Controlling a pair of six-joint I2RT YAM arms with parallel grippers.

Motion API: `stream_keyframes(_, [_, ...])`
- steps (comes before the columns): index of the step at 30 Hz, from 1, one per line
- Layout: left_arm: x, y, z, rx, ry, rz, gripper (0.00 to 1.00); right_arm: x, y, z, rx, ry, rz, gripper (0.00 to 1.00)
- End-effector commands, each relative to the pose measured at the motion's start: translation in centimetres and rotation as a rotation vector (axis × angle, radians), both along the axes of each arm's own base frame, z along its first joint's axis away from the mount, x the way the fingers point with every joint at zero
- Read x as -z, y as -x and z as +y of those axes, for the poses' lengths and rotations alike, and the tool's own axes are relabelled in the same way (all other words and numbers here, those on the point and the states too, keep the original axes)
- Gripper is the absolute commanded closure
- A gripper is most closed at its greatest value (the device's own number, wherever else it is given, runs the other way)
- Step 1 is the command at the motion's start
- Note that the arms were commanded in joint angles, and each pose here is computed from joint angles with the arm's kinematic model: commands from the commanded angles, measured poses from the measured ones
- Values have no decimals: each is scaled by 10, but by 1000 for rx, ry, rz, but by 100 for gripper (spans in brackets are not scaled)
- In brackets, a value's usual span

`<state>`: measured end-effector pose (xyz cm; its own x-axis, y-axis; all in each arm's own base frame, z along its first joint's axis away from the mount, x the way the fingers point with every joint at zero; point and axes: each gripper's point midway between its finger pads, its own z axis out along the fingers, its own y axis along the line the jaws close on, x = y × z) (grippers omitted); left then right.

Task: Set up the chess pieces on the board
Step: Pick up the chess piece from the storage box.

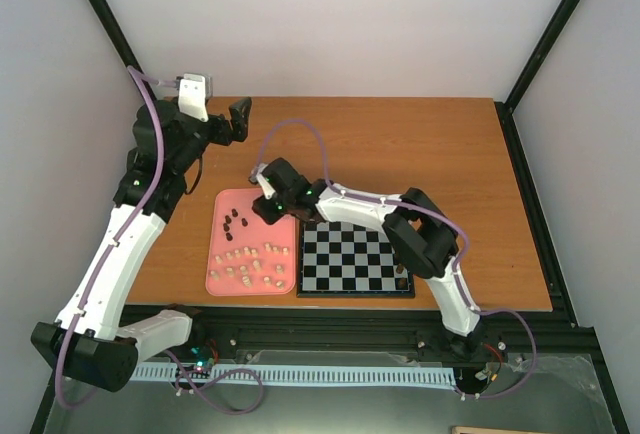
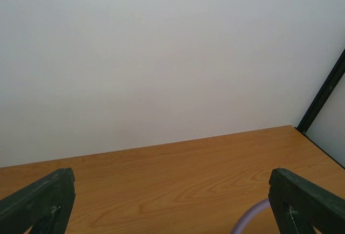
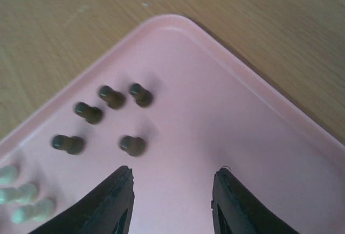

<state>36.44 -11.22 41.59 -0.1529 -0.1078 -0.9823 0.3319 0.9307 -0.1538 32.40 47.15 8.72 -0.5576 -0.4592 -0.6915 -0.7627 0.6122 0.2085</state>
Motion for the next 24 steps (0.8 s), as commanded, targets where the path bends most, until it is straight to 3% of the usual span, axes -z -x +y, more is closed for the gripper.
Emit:
stream_keyframes(1, [-6,0,-1,1,12,-19,0,-18,24,39,-156,-29,-37,59])
stream_keyframes(11, [-7,5,2,-5,9,-25,0,19,36,68,-259,20,8,61])
stream_keyframes(24, [-3,1,1,-9,5,-16,0,33,27,64,-206,91,-12,67])
